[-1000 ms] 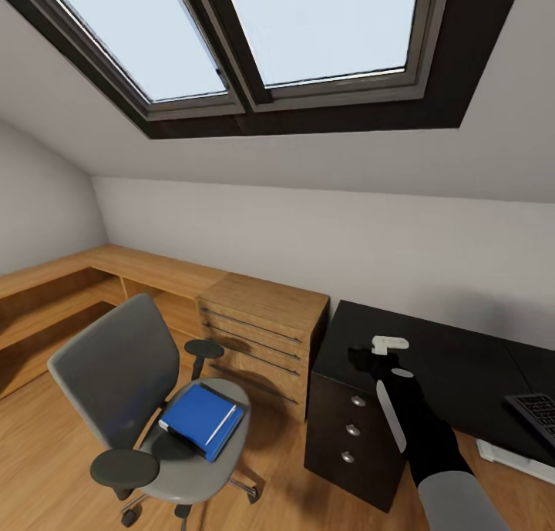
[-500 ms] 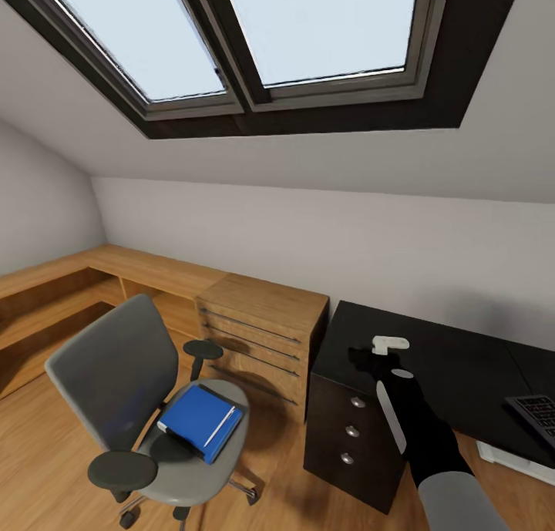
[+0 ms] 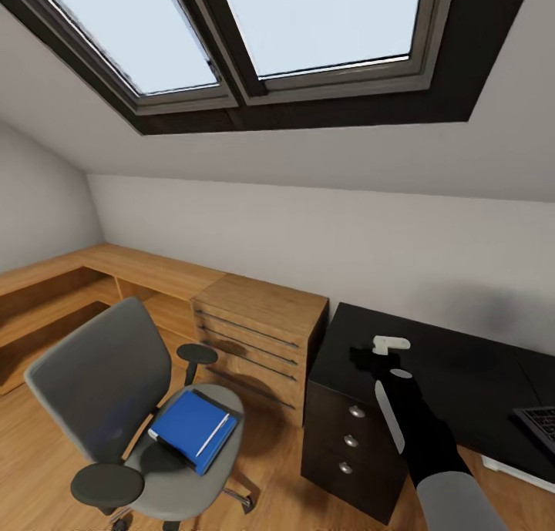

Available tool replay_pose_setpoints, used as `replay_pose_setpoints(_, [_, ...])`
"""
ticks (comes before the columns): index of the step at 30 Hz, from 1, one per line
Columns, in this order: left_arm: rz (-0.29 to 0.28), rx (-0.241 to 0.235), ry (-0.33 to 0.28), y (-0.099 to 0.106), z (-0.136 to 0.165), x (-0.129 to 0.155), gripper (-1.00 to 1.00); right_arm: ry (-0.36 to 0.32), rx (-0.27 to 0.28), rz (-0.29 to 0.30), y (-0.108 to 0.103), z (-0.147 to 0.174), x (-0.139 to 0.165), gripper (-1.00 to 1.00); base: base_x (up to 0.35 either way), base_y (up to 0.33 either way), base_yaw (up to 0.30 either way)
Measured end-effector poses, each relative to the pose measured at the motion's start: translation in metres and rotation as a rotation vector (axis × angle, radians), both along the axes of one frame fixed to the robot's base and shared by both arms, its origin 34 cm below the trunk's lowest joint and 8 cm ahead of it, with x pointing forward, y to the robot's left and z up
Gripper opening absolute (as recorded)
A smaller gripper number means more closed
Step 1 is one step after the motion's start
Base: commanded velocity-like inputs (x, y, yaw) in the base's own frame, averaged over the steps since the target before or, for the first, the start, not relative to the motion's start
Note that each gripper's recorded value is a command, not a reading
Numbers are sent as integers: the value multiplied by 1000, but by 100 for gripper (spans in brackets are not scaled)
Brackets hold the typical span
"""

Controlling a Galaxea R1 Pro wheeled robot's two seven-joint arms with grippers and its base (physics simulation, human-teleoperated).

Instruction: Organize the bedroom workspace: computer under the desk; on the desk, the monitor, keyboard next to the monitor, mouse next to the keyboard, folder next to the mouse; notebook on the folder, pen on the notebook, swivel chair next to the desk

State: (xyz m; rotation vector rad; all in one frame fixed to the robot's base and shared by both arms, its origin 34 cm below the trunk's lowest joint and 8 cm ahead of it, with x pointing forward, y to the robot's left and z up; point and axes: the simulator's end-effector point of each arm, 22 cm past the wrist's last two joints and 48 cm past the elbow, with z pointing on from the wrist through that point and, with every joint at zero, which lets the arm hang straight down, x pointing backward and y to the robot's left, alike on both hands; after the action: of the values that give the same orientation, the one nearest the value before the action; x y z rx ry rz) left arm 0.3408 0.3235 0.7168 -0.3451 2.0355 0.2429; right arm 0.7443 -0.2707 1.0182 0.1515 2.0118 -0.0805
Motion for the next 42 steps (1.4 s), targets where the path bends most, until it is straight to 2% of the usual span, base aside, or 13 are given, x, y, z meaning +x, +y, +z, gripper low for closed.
replay_pose_setpoints(31, [1, 0, 40, 0, -9, -11, 100, 37, -8, -7, -5, -24, 1, -100, 0, 0, -57])
replay_pose_setpoints(33, [0, 0, 40, 0, -9, -11, 100, 62, -33, -14, -22, -34, -2, -100, 0, 0, 0])
replay_pose_setpoints(35, [-1, -1, 40, -1, -9, -11, 100, 74, -40, -17, -28, -39, -4, -100, 70, 0, 0])
replay_pose_setpoints(42, [-1, 0, 62, 0, -12, -27, 100, 88, -46, -15, -31, -47, -6, -100, 225, 0, 0])
